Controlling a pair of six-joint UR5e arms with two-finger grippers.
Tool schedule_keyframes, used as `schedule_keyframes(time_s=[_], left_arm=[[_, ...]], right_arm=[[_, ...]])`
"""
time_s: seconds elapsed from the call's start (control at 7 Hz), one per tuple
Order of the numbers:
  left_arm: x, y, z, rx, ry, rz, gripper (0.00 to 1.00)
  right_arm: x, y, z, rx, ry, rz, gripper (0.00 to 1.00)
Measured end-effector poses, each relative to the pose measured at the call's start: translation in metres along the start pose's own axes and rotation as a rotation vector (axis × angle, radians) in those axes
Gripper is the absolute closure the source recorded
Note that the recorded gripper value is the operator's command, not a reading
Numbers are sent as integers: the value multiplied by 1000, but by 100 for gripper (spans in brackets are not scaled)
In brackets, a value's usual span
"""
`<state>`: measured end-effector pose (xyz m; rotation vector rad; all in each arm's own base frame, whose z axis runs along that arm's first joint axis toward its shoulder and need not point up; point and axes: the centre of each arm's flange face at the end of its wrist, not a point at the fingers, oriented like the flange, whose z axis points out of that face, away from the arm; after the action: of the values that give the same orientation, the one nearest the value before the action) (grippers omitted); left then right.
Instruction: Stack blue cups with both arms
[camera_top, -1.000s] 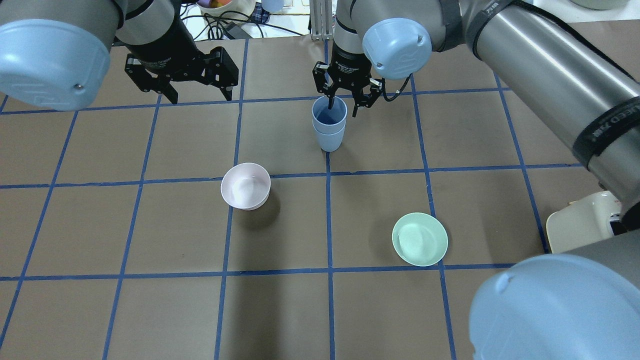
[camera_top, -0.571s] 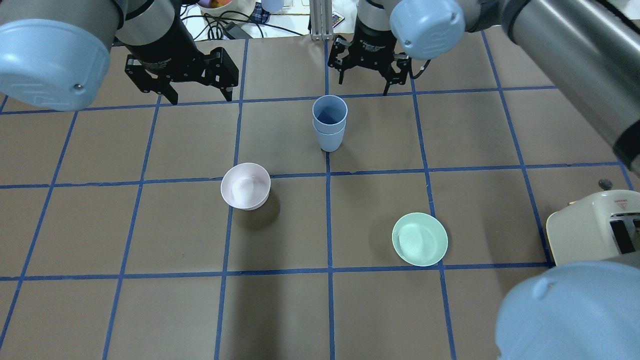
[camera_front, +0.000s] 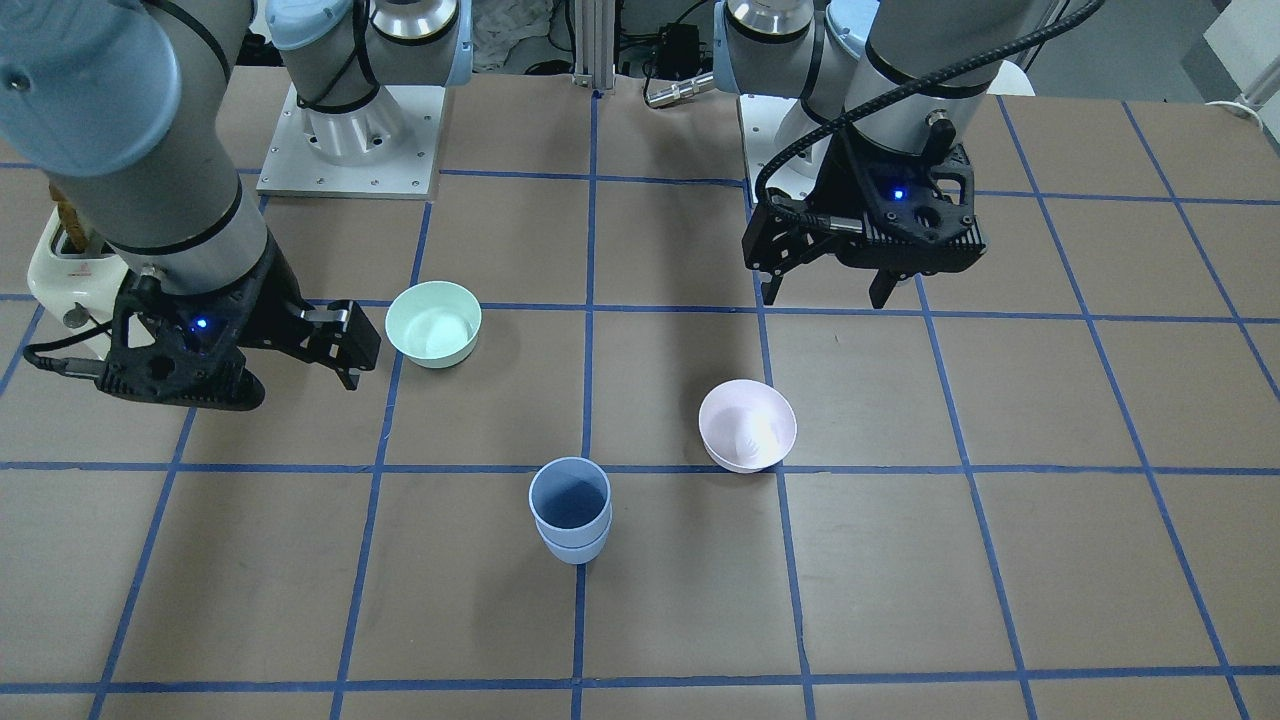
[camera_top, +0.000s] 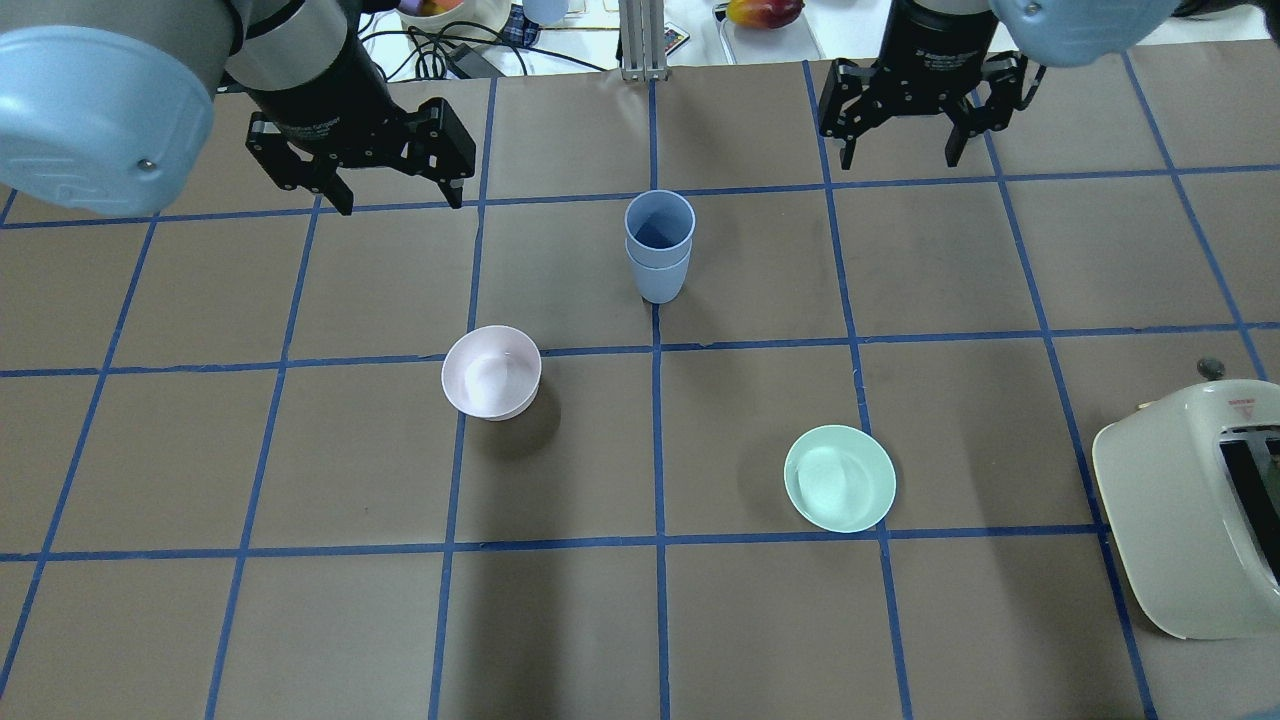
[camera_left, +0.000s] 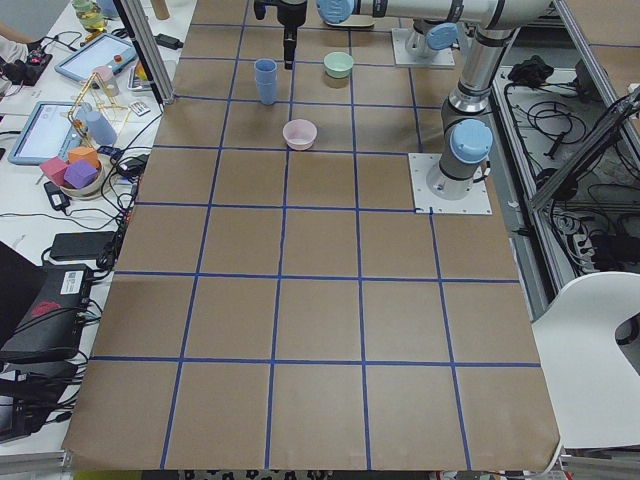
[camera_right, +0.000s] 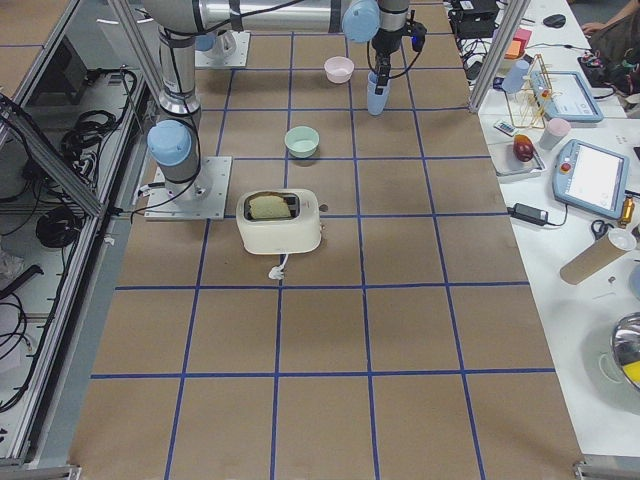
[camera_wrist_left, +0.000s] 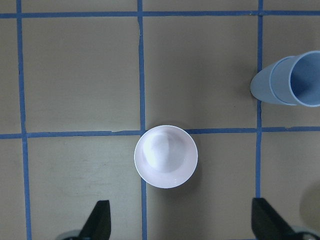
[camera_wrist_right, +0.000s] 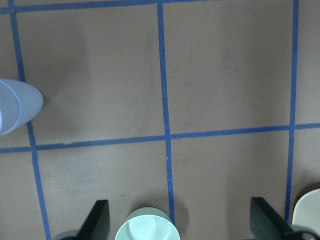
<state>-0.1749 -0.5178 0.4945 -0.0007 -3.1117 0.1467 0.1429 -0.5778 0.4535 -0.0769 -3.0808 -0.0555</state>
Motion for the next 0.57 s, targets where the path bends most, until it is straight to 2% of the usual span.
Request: schedule_keyframes(time_s=[0.29,0.57], left_arm=[[0,0,0,-1,0,1,0],[0,0,0,-2,0,0,0]], right_arm=[[15,45,8,-34,9,-25,0],[18,71,7,-65,-1,-32,0]])
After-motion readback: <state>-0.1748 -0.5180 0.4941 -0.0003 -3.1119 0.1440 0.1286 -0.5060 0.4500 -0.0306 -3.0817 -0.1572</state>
